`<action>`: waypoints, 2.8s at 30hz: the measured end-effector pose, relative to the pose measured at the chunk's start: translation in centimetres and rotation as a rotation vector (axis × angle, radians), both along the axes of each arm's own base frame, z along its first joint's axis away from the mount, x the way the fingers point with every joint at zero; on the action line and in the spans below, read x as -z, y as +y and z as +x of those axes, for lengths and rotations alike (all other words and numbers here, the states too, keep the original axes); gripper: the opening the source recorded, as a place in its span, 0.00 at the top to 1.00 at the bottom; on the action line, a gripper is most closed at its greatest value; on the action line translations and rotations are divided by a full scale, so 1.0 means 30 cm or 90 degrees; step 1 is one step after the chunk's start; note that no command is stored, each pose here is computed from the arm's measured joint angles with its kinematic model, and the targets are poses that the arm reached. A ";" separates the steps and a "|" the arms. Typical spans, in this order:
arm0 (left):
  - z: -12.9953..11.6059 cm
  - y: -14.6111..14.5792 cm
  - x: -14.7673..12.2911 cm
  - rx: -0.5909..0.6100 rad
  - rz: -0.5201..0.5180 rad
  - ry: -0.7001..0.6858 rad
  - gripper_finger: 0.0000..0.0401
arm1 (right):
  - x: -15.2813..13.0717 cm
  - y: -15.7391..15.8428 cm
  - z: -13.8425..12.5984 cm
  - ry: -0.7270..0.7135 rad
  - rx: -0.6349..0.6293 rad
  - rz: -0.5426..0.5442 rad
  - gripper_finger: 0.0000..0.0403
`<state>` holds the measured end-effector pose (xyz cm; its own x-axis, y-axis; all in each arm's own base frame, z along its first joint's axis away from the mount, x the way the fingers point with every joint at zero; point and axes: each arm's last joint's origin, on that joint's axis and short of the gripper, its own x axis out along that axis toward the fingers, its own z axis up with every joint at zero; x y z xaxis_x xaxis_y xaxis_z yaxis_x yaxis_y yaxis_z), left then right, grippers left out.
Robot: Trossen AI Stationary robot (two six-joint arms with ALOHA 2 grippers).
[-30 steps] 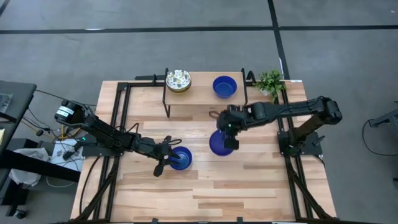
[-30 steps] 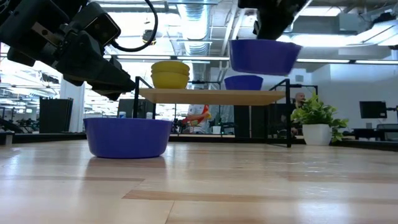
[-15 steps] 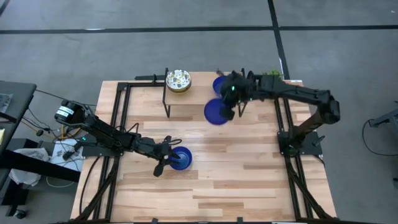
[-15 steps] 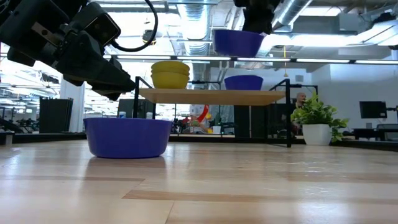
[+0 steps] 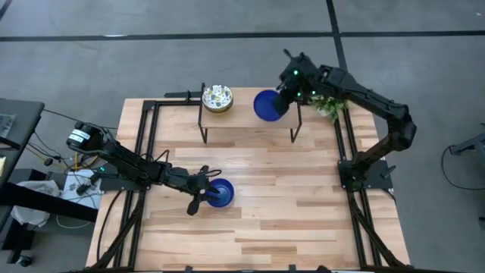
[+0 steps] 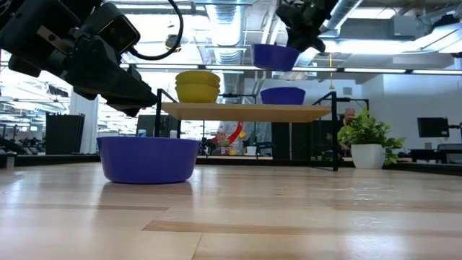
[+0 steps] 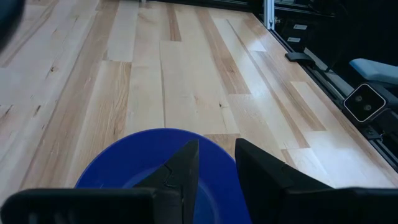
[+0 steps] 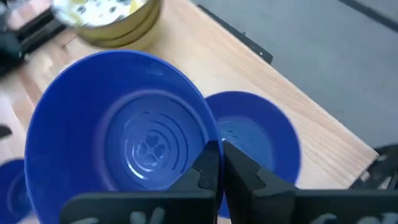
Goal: Pick & Place Mini bowls
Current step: Stack the blue bowl on the top of the blue bowl on the shelf
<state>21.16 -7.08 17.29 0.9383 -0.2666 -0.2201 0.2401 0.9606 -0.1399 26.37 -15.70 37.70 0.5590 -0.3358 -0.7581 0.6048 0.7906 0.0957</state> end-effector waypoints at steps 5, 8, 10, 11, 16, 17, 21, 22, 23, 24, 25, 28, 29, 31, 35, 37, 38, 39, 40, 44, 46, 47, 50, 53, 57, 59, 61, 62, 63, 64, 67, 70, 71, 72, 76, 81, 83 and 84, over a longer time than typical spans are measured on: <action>0.000 0.000 0.000 0.000 0.000 0.000 0.74 | 0.000 -0.066 -0.043 -0.027 0.052 0.044 1.00; 0.000 0.000 0.000 0.000 0.000 0.000 0.74 | 0.002 -0.099 -0.070 -0.043 0.097 0.076 1.00; 0.000 0.000 0.000 0.000 0.000 0.000 0.74 | 0.004 -0.121 -0.084 -0.048 0.123 0.087 1.00; 0.000 0.000 0.000 0.000 0.000 0.000 0.74 | 0.007 -0.132 -0.089 -0.049 0.134 0.090 1.00; 0.000 0.000 0.000 0.000 0.000 0.000 0.74 | 0.020 -0.172 -0.114 -0.049 0.157 0.113 1.00; 0.000 0.000 0.000 0.000 0.000 0.000 0.74 | 0.025 -0.177 -0.114 -0.045 0.158 0.118 1.00; 0.000 0.000 0.000 0.000 0.000 0.000 0.74 | 0.054 -0.200 -0.125 -0.017 0.173 0.145 1.00; 0.000 0.000 0.000 0.000 0.000 0.000 0.74 | 0.064 -0.204 -0.124 -0.006 0.175 0.152 1.00; 0.000 0.000 0.000 0.000 0.000 0.000 0.74 | 0.077 -0.210 -0.122 0.007 0.174 0.158 1.00; 0.000 0.000 0.000 0.000 0.000 0.000 0.74 | 0.087 -0.216 -0.116 0.012 0.173 0.160 1.00; 0.000 0.000 0.000 0.000 0.000 0.000 0.74 | 0.095 -0.221 -0.108 0.014 0.171 0.161 1.00; 0.000 0.000 0.000 0.000 0.000 0.000 0.74 | 0.115 -0.230 -0.095 0.024 0.169 0.168 1.00; 0.000 0.000 0.000 0.000 0.000 0.000 0.74 | 0.121 -0.233 -0.090 0.026 0.168 0.170 1.00; 0.000 0.000 0.000 0.000 0.000 0.000 0.74 | 0.132 -0.237 -0.081 0.033 0.163 0.171 1.00; 0.000 0.000 0.000 0.000 0.000 0.000 0.74 | 0.139 -0.240 -0.078 0.040 0.158 0.171 1.00; 0.000 0.000 0.000 0.000 0.000 0.000 0.74 | 0.139 -0.241 -0.076 0.037 0.157 0.168 1.00; 0.000 0.000 0.000 0.000 0.000 0.000 0.74 | 0.138 -0.241 -0.076 0.036 0.157 0.168 1.00; 0.000 0.000 0.000 0.000 0.000 0.000 0.74 | 0.138 -0.241 -0.076 0.037 0.157 0.168 1.00; 0.000 0.000 0.000 0.000 0.000 0.000 0.74 | 0.137 -0.240 -0.077 0.038 0.155 0.167 1.00; 0.000 0.000 0.000 0.000 0.000 0.000 0.74 | 0.136 -0.239 -0.078 0.038 0.153 0.165 0.98; 0.000 0.000 0.000 0.000 0.000 0.000 0.74 | 0.136 -0.238 -0.076 0.038 0.151 0.164 0.95; 0.000 0.000 0.000 0.000 0.000 0.000 0.74 | 0.136 -0.236 -0.075 0.039 0.146 0.162 0.94; 0.000 0.000 0.000 0.000 0.000 0.000 0.74 | 0.136 -0.230 -0.069 0.043 0.135 0.158 0.89; 0.000 0.000 0.000 0.000 0.000 0.000 0.74 | 0.135 -0.228 -0.065 0.043 0.124 0.150 0.84; 0.000 0.000 0.000 0.000 0.000 0.000 0.74 | 0.130 -0.227 -0.051 0.030 0.112 0.132 0.81; 0.000 0.000 0.000 0.000 0.000 0.000 0.74 | 0.128 -0.227 -0.048 0.027 0.105 0.125 0.80; 0.000 0.000 0.000 0.000 0.000 0.000 0.74 | 0.128 -0.227 -0.049 0.031 0.096 0.121 0.79; 0.000 0.000 0.000 0.000 0.000 0.000 0.74 | 0.128 -0.227 -0.049 0.032 0.095 0.120 0.78; 0.000 0.000 0.000 0.000 0.000 0.000 0.74 | 0.128 -0.226 -0.050 0.033 0.095 0.120 0.78; 0.000 0.000 0.000 0.000 0.000 0.000 0.74 | 0.126 -0.224 -0.052 0.034 0.096 0.121 0.78; 0.000 0.000 0.000 0.000 0.000 0.000 0.74 | 0.120 -0.221 -0.056 0.032 0.094 0.119 0.78; 0.000 0.000 0.000 0.000 0.000 0.000 0.74 | 0.113 -0.215 -0.059 0.029 0.090 0.115 0.78; 0.000 0.000 0.000 0.000 0.000 0.000 0.74 | 0.110 -0.212 -0.057 0.029 0.087 0.113 0.78; 0.000 0.000 0.000 0.000 0.000 0.000 0.74 | 0.106 -0.210 -0.057 0.029 0.086 0.113 0.78; 0.000 0.000 0.000 0.000 0.000 0.000 0.74 | 0.087 -0.207 -0.060 0.030 0.078 0.108 0.78; 0.000 0.000 0.000 0.000 0.000 0.000 0.74 | 0.062 -0.210 -0.060 0.036 0.064 0.067 0.79; 0.000 0.000 0.000 0.000 -0.001 0.001 0.74 | 0.053 -0.215 -0.064 0.054 0.084 0.034 0.80; 0.000 0.000 0.000 0.000 -0.001 0.000 0.74 | 0.046 -0.218 -0.066 0.066 0.095 0.013 0.81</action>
